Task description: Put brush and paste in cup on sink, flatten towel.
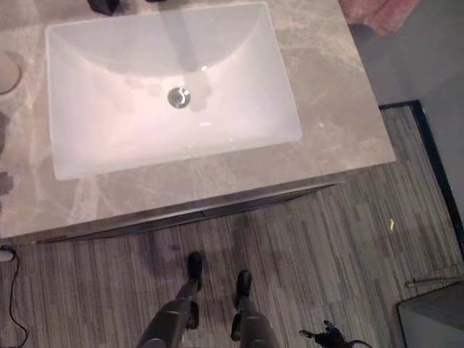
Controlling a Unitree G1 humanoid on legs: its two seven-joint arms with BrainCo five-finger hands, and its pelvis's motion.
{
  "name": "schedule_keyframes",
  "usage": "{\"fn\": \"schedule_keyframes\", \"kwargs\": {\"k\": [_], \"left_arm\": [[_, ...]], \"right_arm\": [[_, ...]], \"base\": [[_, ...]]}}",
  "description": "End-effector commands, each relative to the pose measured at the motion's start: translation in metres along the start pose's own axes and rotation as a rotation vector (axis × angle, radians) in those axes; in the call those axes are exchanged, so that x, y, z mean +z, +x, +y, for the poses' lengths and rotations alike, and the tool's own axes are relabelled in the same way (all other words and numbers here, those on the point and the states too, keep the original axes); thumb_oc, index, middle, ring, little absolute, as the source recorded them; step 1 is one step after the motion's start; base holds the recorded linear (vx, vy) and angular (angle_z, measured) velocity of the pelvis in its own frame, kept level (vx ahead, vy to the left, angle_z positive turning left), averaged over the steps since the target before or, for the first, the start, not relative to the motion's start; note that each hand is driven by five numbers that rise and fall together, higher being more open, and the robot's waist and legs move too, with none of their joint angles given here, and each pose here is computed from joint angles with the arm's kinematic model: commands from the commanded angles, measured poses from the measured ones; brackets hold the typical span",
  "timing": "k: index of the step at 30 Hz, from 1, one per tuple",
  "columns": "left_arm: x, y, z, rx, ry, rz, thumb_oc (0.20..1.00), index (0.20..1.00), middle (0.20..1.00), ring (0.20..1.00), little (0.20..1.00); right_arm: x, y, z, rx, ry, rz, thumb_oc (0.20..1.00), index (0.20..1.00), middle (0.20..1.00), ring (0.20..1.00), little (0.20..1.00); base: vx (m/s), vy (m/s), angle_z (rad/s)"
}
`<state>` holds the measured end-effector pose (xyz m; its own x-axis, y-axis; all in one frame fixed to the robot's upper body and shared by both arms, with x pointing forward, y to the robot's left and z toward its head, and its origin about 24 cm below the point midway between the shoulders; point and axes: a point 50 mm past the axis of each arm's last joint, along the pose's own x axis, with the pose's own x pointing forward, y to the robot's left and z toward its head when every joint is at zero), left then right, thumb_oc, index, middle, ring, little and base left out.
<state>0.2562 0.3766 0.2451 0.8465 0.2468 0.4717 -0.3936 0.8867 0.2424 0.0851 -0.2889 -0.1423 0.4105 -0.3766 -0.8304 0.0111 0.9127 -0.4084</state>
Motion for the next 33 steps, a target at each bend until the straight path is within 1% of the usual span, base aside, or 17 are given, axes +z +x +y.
{"fn": "schedule_keyframes", "kwargs": {"k": [1, 18, 33], "left_arm": [[0.028, 0.01, 0.023, 0.117, -0.017, -0.14, 0.2, 0.2, 0.2, 0.2, 0.2], [0.037, 0.023, 0.035, 0.164, 0.029, -0.142, 0.2, 0.2, 0.2, 0.2, 0.2], [0.058, 0.058, 0.029, 0.143, 0.09, -0.141, 0.2, 0.2, 0.2, 0.2, 0.2]], "right_arm": [[-0.02, -0.005, -0.017, -0.051, 0.037, 0.051, 1.0, 1.0, 1.0, 1.0, 1.0], [-0.011, -0.003, -0.022, -0.057, 0.045, 0.021, 1.0, 1.0, 1.0, 1.0, 1.0], [-0.011, -0.003, -0.025, -0.054, 0.043, 0.025, 1.0, 1.0, 1.0, 1.0, 1.0]], "base": [[0.02, 0.012, -0.08], [0.01, 0.004, -0.02], [0.0, 0.0, 0.0]]}}
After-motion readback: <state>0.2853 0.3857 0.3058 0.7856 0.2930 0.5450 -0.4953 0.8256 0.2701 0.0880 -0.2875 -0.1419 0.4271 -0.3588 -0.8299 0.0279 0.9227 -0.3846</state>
